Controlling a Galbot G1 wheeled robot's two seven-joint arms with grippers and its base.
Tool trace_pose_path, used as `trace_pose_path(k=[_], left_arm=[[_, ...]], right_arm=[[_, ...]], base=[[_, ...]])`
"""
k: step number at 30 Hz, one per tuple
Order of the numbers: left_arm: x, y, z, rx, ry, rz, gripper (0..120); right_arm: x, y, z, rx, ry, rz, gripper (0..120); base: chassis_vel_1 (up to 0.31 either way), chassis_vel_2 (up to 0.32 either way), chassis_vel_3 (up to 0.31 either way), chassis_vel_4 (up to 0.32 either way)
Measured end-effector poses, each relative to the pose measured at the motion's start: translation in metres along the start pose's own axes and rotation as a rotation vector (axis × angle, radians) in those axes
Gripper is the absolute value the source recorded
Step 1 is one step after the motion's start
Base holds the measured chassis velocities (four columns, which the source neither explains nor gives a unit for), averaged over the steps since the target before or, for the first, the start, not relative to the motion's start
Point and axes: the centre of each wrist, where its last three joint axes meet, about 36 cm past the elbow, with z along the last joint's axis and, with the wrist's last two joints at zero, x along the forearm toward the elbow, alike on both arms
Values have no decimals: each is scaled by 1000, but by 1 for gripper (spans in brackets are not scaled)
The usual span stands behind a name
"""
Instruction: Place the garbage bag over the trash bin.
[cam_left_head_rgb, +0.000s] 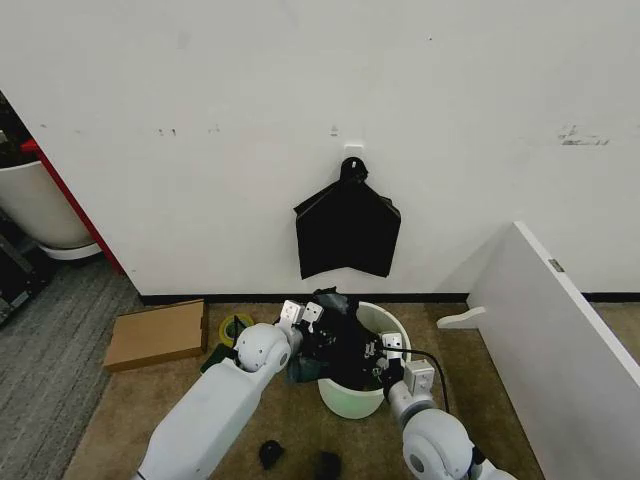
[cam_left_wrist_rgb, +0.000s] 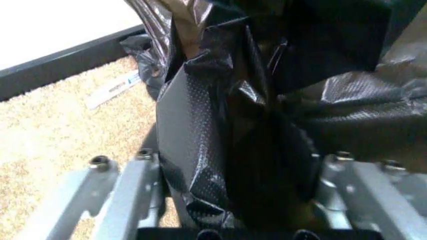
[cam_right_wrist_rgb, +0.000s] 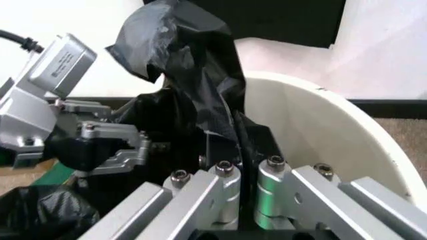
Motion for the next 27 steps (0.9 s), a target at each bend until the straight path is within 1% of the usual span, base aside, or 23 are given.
trace_pose_path(k=[2, 3, 4, 6, 8, 9, 11, 13, 14, 16, 19, 25, 27], left_arm=[[2, 2, 2, 8, 0, 1, 36], [5, 3, 4, 14, -1, 1, 30], [6, 4, 5, 17, -2, 1, 28], [13, 6, 10, 29, -5, 3, 18], [14, 6, 11, 31, -5, 4, 16], [20, 7, 15, 39, -8, 5, 10], [31, 9, 21, 56, -27, 13, 3], [42, 12, 27, 63, -64, 14, 1], [52, 15, 33, 56, -92, 5, 1], [54, 16, 35, 52, -98, 2, 1], [68, 14, 56, 20, -139, 16, 1], [80, 9, 76, 11, -194, 39, 1], [86, 8, 87, -8, -226, 49, 1]], right_arm=[[-1, -1, 1, 4, -12, 6, 0], [-2, -3, 3, 10, -21, 13, 0], [-3, -3, 4, 15, -28, 18, 0], [-5, -7, 9, 46, -54, 34, 0], [-6, -8, 10, 52, -60, 36, 0], [-8, -14, 16, 89, -98, 39, 0], [-10, -21, 24, 138, -142, 27, 0], [-9, -26, 28, 157, -173, 7, 0], [-8, -30, 28, 156, -202, -19, 0], [-8, -31, 28, 153, -212, -28, 0], [-9, -42, 24, 103, -295, -114, 0], [-12, -46, 22, 55, -318, -153, 0], [-15, -46, 21, 8, -334, -164, 0]], base=[[0, 0, 0, 0], [0, 0, 0, 0], [0, 0, 0, 0], [0, 0, 0, 0], [0, 0, 0, 0], [0, 0, 0, 0], [0, 0, 0, 0], [0, 0, 0, 0], [0, 0, 0, 0], [0, 0, 0, 0], [0, 0, 0, 0], [0, 0, 0, 0], [0, 0, 0, 0]])
